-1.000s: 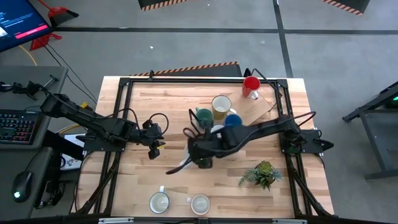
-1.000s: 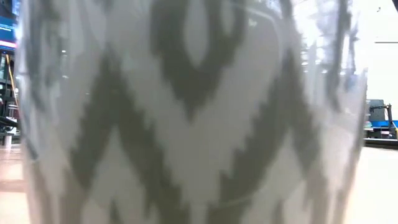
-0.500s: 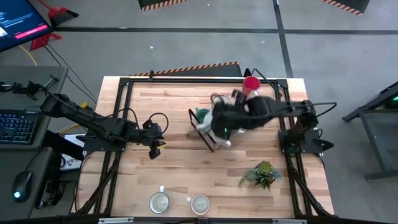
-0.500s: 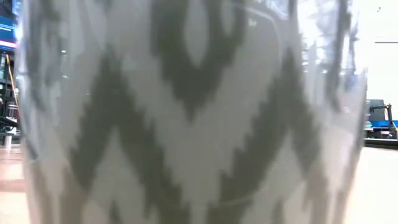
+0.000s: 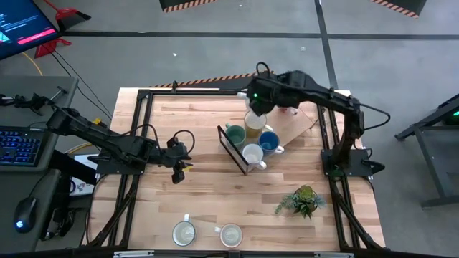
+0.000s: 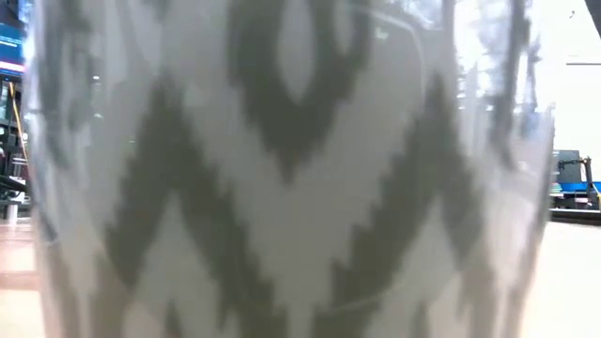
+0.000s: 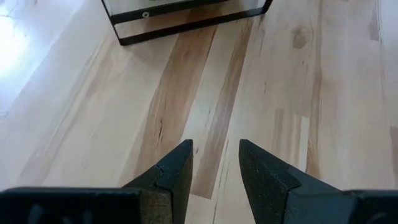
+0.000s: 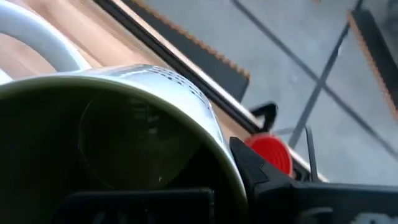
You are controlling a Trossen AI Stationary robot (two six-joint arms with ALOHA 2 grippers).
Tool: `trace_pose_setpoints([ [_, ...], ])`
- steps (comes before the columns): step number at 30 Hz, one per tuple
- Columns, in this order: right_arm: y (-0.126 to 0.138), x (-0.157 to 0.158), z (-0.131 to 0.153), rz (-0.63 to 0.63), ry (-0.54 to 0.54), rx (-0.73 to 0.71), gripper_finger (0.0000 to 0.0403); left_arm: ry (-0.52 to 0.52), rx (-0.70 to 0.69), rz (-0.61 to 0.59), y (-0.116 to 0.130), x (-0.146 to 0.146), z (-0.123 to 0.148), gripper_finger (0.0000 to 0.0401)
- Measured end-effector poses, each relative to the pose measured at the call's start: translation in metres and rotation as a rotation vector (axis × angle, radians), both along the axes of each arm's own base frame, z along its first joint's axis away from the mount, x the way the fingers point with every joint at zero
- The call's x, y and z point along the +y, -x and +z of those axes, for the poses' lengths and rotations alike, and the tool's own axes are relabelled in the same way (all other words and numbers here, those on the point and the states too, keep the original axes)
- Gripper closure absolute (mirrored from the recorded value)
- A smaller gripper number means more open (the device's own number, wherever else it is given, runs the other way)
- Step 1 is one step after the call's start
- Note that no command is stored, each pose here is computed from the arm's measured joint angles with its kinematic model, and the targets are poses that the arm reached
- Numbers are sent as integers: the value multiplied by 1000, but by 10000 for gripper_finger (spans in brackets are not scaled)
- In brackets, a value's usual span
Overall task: Place coffee mugs
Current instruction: Put the white mug on the shelf
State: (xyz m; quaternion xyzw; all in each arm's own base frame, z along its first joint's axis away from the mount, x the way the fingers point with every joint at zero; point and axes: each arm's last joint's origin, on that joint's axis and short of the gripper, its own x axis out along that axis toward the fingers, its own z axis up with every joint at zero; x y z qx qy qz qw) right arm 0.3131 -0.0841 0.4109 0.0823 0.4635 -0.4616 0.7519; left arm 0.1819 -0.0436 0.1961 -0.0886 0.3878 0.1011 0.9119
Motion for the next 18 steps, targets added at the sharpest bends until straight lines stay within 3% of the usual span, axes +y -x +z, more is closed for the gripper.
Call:
trace_pose_setpoints([
  [7,36,-18,-29,-162,-105,32,403,-20,-3,8,0,1,0,279],
  [12,59,-13,-46,-244,-160,-51,403,-32,-1,-4,0,1,0,279],
  [18,85,-2,-79,-384,-251,-46,403,-34,-1,-5,0,1,0,279],
])
